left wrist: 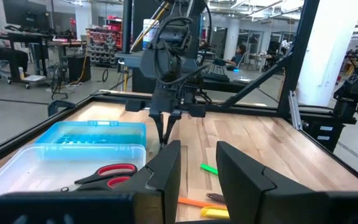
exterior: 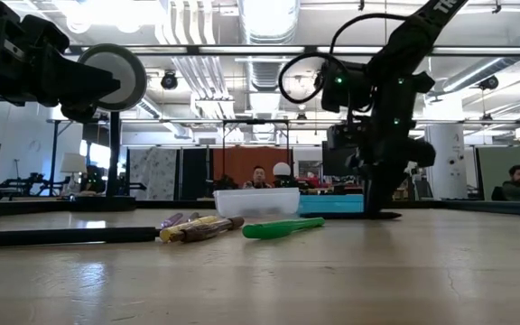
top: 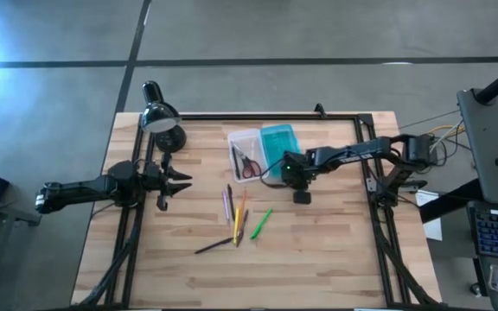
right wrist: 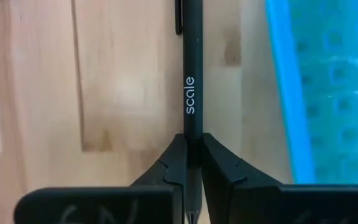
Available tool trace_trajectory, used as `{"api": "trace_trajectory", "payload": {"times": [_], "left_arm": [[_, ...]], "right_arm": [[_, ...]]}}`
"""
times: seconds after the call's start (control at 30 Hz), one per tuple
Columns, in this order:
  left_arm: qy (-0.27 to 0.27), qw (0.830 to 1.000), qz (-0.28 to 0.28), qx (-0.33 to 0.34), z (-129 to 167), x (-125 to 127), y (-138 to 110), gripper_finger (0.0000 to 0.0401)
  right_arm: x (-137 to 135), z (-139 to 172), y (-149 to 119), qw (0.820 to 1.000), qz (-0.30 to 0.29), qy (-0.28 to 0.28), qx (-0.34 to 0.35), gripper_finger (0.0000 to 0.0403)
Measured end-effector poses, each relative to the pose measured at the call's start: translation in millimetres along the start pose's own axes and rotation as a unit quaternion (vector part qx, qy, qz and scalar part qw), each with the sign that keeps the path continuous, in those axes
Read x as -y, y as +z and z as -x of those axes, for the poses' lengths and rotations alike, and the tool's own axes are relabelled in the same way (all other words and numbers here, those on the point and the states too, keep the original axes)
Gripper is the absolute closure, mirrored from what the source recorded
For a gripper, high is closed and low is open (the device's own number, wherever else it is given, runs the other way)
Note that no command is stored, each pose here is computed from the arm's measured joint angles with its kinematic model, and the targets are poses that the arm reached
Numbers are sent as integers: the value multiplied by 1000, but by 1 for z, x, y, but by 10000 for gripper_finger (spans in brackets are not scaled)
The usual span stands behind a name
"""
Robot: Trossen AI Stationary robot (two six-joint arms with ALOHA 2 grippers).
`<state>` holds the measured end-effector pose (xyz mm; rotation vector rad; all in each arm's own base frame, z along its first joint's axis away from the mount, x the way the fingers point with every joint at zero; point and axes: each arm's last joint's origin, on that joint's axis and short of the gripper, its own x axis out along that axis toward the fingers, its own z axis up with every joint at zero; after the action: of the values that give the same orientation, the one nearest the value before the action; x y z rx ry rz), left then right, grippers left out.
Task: Pick & place school supplies into a supply box
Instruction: Put the black pen into the blue supply box
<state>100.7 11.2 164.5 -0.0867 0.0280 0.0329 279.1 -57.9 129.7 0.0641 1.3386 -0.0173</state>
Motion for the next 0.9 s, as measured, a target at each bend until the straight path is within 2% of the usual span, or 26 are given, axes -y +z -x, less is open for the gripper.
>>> {"api": "trace_trajectory", "payload": {"times": [0.13, 0.23, 0.3, 0.37, 0.43, 0.53, 0.7, 0.77, 0.8, 0.9], "left_arm": [[0, 1000, 0, 0, 0, 0, 0, 314], [0, 1000, 0, 0, 0, 0, 0, 314], [0, 1000, 0, 0, 0, 0, 0, 314], [0, 1000, 0, 0, 0, 0, 0, 314], [0, 1000, 0, 0, 0, 0, 0, 314], [0, 1000, 0, 0, 0, 0, 0, 314], [0, 1000, 0, 0, 0, 0, 0, 314], [0, 1000, 0, 0, 0, 0, 0, 314], [0, 1000, 0, 0, 0, 0, 0, 314], [0, 1000, 0, 0, 0, 0, 0, 314]], "right_arm": [[-5, 21, -6, 999, -30, 37, -16, 388], [-8, 51, 1, 994, -60, 84, 39, 388], [-8, 66, 0, 983, -107, 135, 58, 388], [-6, 77, 5, 968, -167, 162, 96, 389], [1, 88, 12, 945, -235, 173, 144, 389], [15, 91, 28, 899, -330, 192, 215, 389], [39, 69, 58, 783, -499, 240, 283, 389], [46, 50, 64, 751, -549, 224, 289, 385], [48, 41, 66, 742, -565, 216, 288, 382], [53, 21, 76, 736, -586, 203, 272, 378]]}}
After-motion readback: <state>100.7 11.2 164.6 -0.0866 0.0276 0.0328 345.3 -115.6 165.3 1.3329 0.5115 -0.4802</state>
